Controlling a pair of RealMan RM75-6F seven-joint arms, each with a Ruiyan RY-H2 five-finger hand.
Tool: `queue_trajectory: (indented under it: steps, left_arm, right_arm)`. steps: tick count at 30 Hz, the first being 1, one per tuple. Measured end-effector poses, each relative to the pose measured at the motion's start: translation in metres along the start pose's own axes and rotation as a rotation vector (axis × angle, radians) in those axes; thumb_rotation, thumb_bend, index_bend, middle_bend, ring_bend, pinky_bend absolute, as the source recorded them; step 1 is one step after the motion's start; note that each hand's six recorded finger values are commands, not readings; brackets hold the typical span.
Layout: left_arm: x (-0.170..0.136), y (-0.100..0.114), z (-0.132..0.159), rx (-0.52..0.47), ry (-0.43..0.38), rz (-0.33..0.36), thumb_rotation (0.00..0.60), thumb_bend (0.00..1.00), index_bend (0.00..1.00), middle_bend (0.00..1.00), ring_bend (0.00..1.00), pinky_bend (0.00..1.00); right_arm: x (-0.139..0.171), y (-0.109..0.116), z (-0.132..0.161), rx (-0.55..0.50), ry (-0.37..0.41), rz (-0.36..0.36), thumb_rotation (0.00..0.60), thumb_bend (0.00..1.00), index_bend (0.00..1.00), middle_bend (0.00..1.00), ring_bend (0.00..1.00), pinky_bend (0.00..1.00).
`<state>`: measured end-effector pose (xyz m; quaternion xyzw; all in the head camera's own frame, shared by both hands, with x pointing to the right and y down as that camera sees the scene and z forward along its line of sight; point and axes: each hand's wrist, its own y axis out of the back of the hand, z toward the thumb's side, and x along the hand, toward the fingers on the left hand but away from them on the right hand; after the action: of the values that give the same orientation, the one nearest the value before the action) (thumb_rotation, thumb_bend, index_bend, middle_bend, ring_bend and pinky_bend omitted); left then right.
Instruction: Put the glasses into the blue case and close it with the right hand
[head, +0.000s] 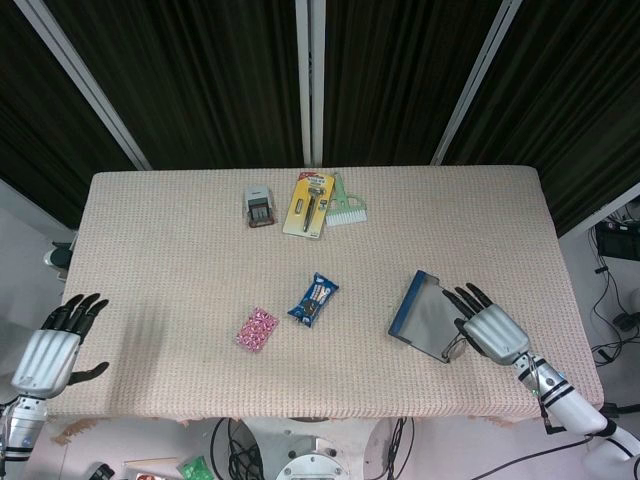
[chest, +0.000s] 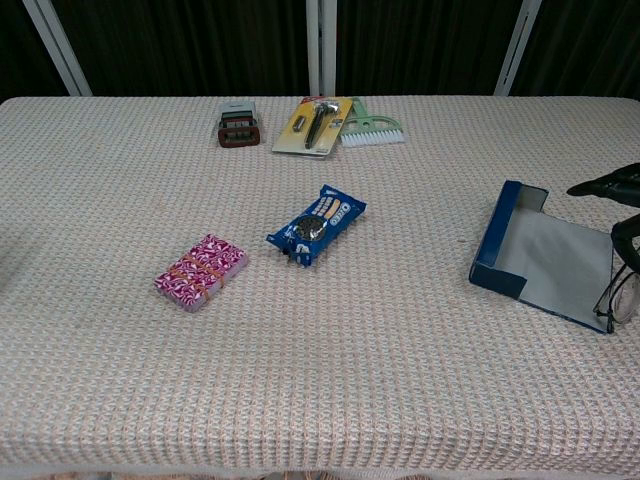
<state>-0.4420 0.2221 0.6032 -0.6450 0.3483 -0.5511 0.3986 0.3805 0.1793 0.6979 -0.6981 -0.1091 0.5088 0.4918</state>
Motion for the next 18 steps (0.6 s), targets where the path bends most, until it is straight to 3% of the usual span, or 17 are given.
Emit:
queue_trajectory:
  steps: [9, 18]
  left_arm:
    - [0.000, 0.001, -0.003, 0.002, 0.005, -0.003, 0.584, 0.00, 0.11, 0.08, 0.07, 0.19]
    - [0.001, 0.001, -0.005, 0.000, 0.010, -0.006, 0.583, 0.00, 0.11, 0.08, 0.07, 0.19]
  right_arm:
    - [-0.040, 0.017, 0.012, -0.016, 0.017, -0.037, 0.600, 0.48, 0.69, 0.00, 0.00, 0.00]
    - [-0.072, 0.015, 0.026, -0.069, 0.010, -0.024, 0.600, 0.48, 0.69, 0.00, 0.00, 0.00]
